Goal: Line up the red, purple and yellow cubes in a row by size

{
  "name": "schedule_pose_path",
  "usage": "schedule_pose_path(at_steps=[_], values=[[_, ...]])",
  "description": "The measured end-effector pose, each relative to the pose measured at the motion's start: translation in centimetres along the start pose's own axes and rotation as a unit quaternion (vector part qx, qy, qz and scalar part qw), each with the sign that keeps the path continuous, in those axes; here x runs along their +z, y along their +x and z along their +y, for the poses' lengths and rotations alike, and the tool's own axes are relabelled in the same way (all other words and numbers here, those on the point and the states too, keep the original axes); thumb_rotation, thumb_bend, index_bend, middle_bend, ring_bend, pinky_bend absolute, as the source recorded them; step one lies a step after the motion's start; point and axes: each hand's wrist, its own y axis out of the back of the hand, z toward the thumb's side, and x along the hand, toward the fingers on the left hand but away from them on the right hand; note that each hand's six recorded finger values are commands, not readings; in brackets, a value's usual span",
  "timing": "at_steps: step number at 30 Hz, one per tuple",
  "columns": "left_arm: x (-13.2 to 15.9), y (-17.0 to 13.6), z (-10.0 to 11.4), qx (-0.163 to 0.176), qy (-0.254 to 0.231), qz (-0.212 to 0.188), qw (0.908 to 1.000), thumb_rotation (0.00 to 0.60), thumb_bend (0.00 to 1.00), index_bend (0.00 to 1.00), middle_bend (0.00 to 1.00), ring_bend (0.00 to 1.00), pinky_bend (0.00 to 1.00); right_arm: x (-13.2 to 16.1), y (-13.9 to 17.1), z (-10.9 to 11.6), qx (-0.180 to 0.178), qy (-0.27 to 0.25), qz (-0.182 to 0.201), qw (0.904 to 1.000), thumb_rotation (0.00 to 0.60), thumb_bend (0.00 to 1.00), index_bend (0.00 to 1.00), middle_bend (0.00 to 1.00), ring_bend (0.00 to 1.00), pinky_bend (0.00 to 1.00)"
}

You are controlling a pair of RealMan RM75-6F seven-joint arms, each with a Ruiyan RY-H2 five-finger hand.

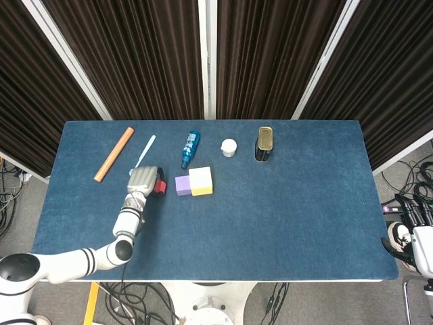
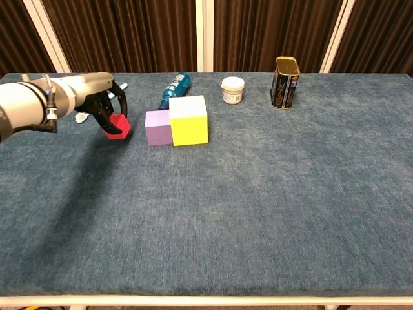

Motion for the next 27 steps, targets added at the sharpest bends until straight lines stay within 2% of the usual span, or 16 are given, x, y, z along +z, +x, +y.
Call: schedule_pose_path(at_steps=[20, 23, 27], values=[[1.2, 0.6, -0.9, -0.012, 0.008, 0.009, 0.9999, 0.6, 0.29, 0.55, 0.94, 0.95, 1.0, -0.3, 0.1, 0.0, 0.001, 0.001, -0.004, 1.0, 0.6, 0.13, 0.05, 0.12, 0.01, 0.13], [1.3, 0.5, -1.0, -0.012, 0.008, 0.007, 0.9999, 0.6, 0.29, 0.51, 0.94, 0.95, 1.0, -0.3, 0.1, 0.0, 0.001, 0.0, -0.004, 1.0, 0.6, 0.13, 0.05, 0.12, 0.01, 0.13], [1.3, 0.3, -1.1, -0.014, 0.01, 0.004, 0.9998, 0.6, 0.29, 0.4, 0.94, 0.95, 1.0, -0.3, 0.1, 0.1, -0.001, 0.001, -0.004, 1.0, 0.6, 0.13, 0.05, 0.12, 0.01, 0.13]])
